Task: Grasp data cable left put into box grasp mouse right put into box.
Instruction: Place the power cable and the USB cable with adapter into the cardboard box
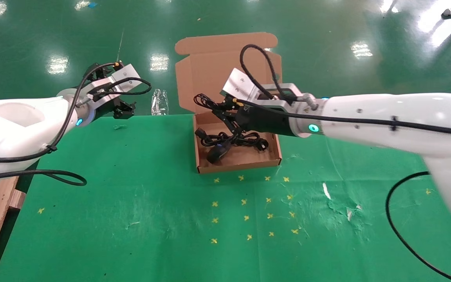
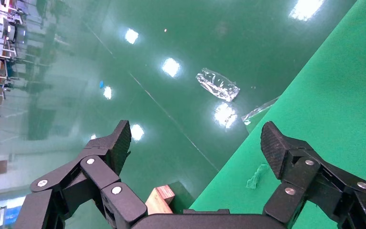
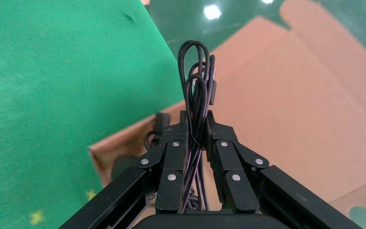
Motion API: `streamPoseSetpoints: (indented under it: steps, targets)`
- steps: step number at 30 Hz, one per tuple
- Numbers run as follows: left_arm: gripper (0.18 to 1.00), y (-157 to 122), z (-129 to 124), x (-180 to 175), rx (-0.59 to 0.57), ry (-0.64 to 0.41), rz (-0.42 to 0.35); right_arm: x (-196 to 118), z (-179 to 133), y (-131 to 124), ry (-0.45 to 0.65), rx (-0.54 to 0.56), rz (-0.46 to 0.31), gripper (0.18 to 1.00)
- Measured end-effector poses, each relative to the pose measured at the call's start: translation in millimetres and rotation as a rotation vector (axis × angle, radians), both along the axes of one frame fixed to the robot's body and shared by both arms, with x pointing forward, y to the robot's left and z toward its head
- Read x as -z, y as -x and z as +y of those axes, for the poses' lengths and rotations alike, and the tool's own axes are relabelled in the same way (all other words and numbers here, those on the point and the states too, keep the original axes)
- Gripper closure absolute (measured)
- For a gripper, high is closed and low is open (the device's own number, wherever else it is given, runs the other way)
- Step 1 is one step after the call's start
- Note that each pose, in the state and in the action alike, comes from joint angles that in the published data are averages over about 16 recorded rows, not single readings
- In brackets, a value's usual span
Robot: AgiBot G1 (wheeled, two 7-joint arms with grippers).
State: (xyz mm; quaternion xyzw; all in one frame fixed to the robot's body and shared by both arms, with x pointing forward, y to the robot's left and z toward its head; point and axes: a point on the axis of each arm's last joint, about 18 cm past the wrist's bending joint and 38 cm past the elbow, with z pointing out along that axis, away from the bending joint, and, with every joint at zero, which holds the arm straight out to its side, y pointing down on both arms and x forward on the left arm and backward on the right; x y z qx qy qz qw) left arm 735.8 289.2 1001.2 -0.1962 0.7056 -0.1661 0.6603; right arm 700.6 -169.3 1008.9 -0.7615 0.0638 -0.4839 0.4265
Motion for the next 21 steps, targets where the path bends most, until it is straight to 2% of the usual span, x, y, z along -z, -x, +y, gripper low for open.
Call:
streamPoseSetpoints:
  steps: [9,21]
  targets:
    - [0.189,0,1,0,-0.003,0.001,0.0,28,-4,-38,-0.014,0.092,0.042,0.936]
    - [0.184,0,2,0,-0.003,0.002,0.0,32,-7,-43,-0.019,0.108,0.047,0.887]
